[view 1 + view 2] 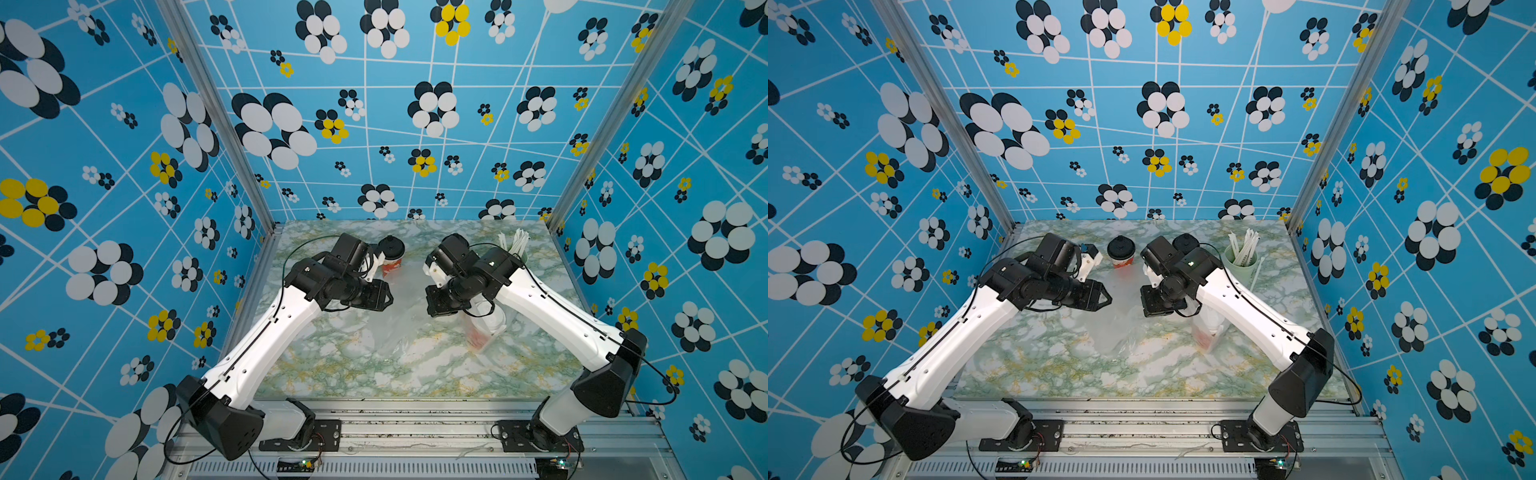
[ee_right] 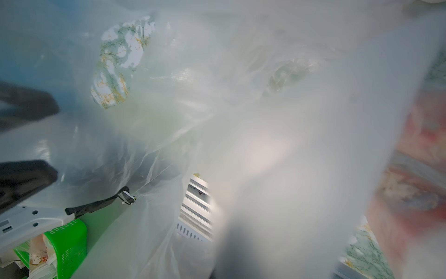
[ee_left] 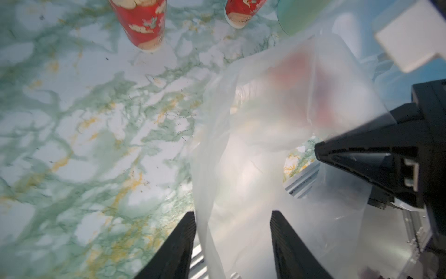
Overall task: Pack milk tea into plastic carrier bags
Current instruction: Pick up the plastic carrier bag from the center of the board.
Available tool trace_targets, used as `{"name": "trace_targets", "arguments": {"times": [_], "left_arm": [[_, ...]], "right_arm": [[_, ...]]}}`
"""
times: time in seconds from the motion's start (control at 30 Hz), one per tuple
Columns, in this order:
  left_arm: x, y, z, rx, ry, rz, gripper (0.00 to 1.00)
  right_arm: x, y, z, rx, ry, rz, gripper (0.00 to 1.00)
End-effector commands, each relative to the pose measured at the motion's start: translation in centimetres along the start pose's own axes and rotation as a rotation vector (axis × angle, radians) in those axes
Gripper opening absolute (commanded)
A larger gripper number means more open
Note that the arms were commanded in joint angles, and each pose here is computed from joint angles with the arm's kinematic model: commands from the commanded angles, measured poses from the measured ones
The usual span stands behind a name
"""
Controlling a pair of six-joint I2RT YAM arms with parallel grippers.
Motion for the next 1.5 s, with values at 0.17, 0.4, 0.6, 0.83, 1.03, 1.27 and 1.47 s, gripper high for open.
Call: {"name": "trace_targets", "arguments": {"times": [0.17, 0.4, 0.6, 0.83, 1.03, 1.27, 1.47], "left_arm": [[-1.4, 2.2, 1.3, -0.161, 0.105, 0.059, 0.55], [-2.2, 3.2, 2.5, -0.169, 0.123, 0.033, 0.45], [-1.6, 3.4, 1.7, -0.182, 0.045, 0.008, 0.09], [0.7, 1.0, -0.2, -0.05, -0.068, 0.015, 0.0], [0.8, -1.4, -1.8, 0.09, -0.091, 0.049, 0.0], [-1.0, -2.9, -2.4, 0.177, -0.12, 0.022, 0.0], [-1.4, -2.5, -1.5, 0.253, -0.094, -0.085, 0.0]], "right_arm": [[-0.3, -0.2, 0.1, 0.032, -0.003, 0.046, 0.0], [-0.2, -0.5, -0.1, 0.04, 0.001, 0.052, 0.0], [0.2, -0.7, -0.3, 0.047, -0.012, 0.047, 0.0], [2.5, 0.0, -1.1, 0.06, -0.06, -0.001, 0.0], [3.2, 0.0, -1.9, 0.073, -0.116, 0.01, 0.0], [1.9, 0.6, -2.8, 0.068, -0.168, 0.007, 0.0], [1.9, 1.8, -2.5, 0.048, -0.152, -0.045, 0.11]]}}
Point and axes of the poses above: each gripper's point midway between its finger pads, its own x axis back along the fingers, its own z axis along the line the jaws close on, y = z × x, the point moved 7 cm from there along x, back along the fingers, and after that the axes turned 10 degrees about -x, right-handed, at the moved point
